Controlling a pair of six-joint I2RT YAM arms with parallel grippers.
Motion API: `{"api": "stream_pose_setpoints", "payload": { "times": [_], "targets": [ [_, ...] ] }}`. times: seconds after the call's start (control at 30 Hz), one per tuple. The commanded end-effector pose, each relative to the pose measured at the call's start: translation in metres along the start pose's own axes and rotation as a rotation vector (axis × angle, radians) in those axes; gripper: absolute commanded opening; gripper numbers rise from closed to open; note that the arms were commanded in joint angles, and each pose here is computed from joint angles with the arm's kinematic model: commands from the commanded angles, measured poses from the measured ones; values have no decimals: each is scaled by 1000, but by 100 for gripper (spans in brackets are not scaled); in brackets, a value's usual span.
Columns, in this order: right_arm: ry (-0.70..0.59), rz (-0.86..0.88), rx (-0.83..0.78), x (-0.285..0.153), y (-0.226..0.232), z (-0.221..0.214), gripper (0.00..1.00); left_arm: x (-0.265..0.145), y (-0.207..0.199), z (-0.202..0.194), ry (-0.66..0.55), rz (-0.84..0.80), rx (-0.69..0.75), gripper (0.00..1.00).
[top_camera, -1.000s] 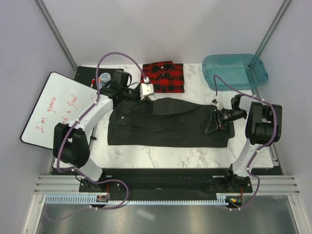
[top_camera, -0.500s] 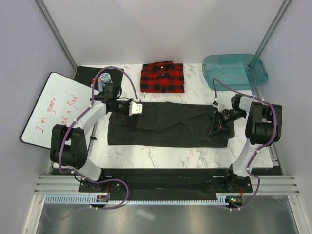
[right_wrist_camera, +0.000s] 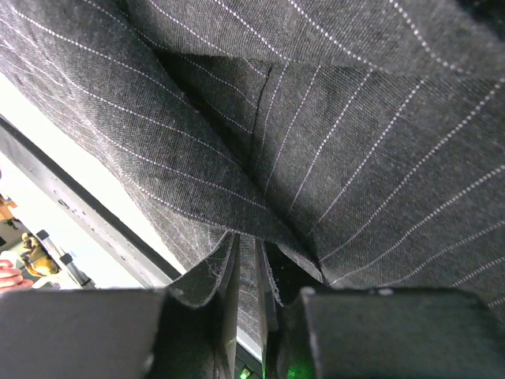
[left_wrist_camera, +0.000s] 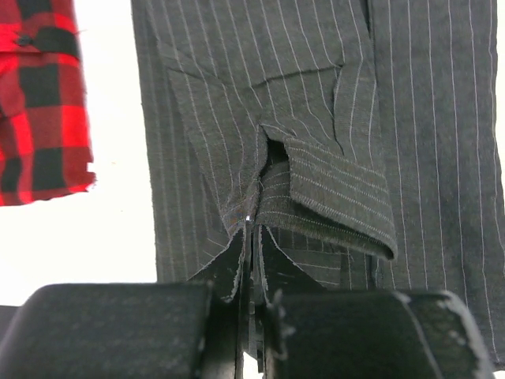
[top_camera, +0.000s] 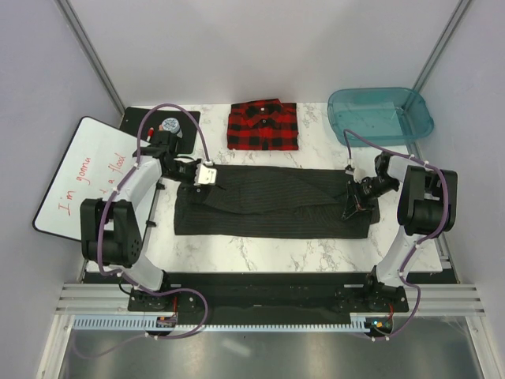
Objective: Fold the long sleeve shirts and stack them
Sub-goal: Fold the shirt
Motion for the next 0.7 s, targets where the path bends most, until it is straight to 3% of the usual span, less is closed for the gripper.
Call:
{"api": "stream_pose_setpoints", "payload": {
  "times": [0.0,0.4,0.47,0.5,0.53,0.67],
  "targets": [
    [-49,-41,-33,-13,3,8,18,0,2,-12,8,-26,62,2],
    [-45,-51,-67,-26,14,3,12,5,19,-51,93,-9,39,6],
    [-47,-50,-95,-30,17,4,13,2,21,-54,113,-7,66,11],
    [-39,-44,-95,-33,19,2,13,0,21,-56,124,-5,73,22],
    [-49,-49,-109,-37,23,3,13,-5,22,-53,127,10,88,26],
    [-97,-47,-167,-55,36,11,16,-34,35,-48,138,98,80,30]
  ]
}}
Point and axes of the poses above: each gripper's point midway between its finger pads, its own x axis out along the fingers, its own y axis along the line the jaws close on, z = x × y, the point moved 6 cm from there along -x, back along the fingers, and after that the axes turned 6 degrees about -x, right-handed, at the moved point
